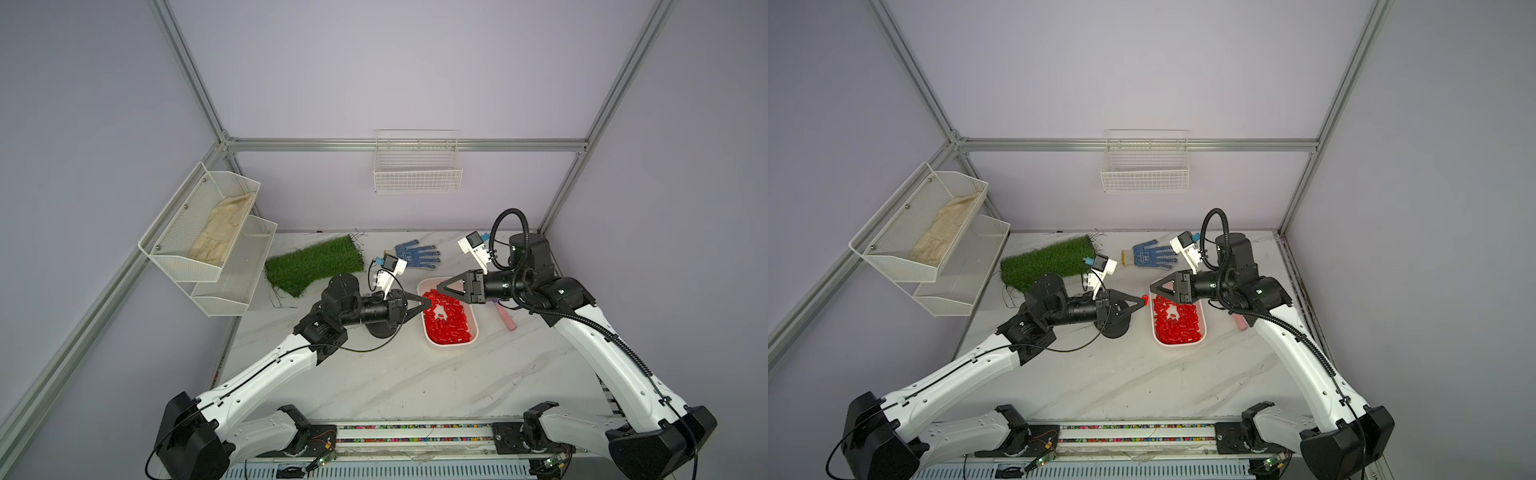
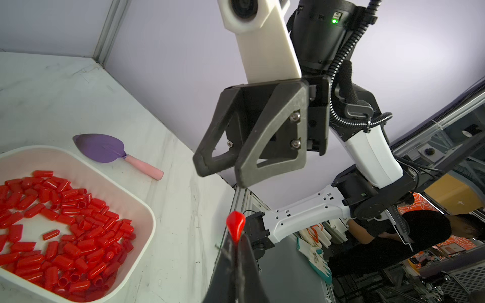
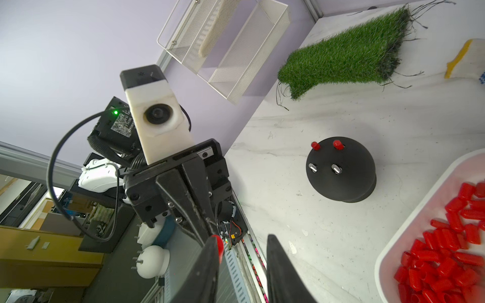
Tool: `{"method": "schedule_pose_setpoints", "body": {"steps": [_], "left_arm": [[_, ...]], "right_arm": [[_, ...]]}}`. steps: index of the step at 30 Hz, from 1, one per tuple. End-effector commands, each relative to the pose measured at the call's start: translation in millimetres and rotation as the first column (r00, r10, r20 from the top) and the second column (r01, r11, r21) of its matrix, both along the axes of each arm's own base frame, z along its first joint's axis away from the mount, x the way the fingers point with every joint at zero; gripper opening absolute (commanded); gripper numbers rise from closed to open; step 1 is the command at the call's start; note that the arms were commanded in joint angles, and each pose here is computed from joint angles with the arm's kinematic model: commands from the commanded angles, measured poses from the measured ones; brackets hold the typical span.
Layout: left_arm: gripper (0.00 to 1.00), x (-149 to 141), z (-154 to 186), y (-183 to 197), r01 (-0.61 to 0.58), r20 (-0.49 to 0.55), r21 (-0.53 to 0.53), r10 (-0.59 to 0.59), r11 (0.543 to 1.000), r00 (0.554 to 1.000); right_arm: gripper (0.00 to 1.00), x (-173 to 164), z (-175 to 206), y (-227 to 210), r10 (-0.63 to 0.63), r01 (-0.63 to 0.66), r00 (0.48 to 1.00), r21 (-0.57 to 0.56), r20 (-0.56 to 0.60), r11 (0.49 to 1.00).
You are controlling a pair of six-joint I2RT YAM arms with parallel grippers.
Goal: Cover the protruding screws with screw protection sleeves
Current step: Pick up the screw protection sleeve from the storage box.
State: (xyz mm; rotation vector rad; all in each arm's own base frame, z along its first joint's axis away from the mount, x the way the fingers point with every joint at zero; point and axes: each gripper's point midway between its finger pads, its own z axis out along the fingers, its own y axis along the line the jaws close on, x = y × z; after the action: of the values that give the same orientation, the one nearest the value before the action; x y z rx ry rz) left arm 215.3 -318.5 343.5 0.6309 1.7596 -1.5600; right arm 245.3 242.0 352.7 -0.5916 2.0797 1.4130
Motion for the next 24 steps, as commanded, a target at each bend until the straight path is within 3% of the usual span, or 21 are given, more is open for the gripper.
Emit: {"method": "schedule_pose_setpoints", "body": {"steps": [1, 6, 13, 24], "left_arm": [[0.0, -7, 36, 1, 0.039, 0.084, -0.052, -0.034, 0.998, 0.996], [0.0, -6, 34, 0, 0.044, 0.077, -0.049, -0.04, 0.998, 0.996], [0.0, -6, 34, -1, 0.047, 0.076, -0.054, -0.043, 0.997, 0.996], [0.0, -5, 32, 0, 0.04, 0.072, -0.053, -0.036, 0.998, 0.997]], "right_arm": [[0.33, -13, 7, 2, 0.064, -0.065, 0.998, 0.023, 0.027, 0.998], [0.3, -21, 12, 6, 0.115, -0.116, 0.993, 0.064, 0.026, 0.991], [0.35, -30, 13, 11, 0.143, -0.145, 0.989, 0.06, 0.034, 0.988], [0.24, -38, 13, 22, 0.184, -0.187, 0.982, 0.067, 0.038, 0.98]]}}
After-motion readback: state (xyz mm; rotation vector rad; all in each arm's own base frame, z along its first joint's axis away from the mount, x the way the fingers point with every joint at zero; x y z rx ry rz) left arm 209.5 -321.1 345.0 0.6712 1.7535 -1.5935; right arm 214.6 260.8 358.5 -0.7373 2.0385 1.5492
